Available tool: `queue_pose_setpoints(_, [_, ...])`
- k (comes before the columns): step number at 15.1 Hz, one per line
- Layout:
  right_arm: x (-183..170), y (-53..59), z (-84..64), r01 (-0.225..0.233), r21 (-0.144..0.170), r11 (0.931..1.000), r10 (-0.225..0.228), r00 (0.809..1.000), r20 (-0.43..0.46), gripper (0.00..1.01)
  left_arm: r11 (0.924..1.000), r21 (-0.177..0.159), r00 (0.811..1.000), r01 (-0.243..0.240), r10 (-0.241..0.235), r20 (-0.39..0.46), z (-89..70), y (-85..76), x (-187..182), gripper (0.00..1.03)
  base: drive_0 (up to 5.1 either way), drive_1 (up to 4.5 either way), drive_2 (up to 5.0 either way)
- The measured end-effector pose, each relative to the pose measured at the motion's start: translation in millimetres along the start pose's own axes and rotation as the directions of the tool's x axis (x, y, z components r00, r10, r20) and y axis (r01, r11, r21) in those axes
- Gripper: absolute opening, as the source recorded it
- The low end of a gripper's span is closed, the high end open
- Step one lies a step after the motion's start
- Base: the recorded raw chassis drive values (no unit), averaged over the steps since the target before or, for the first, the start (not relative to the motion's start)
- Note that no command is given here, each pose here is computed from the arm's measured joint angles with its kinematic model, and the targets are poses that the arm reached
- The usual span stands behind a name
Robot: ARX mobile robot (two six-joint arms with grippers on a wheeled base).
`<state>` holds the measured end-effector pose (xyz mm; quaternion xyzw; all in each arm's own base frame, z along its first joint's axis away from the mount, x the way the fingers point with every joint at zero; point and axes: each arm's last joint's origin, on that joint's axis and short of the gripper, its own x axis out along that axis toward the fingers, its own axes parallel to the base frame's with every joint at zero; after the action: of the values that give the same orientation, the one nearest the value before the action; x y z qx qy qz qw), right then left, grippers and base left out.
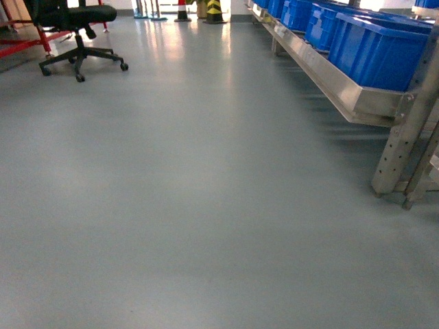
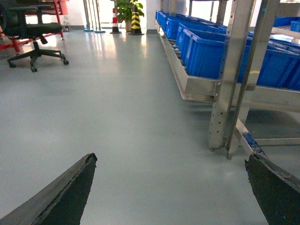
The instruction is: Pick capacitor and pack into box
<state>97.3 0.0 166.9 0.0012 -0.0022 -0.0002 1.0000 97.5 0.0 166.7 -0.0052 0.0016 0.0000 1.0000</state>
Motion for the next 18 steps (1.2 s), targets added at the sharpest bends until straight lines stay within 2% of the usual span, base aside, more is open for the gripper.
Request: queue_pose_setpoints(18, [0.0, 0.0, 0.0, 0.0, 0.0, 1.0, 0.0, 1.0, 0.0, 0.98, 1.0, 0.0, 1.0, 0.0, 0.0, 0.005, 0.4, 0.0, 0.0, 0.44, -5.0, 2.4, 2.4])
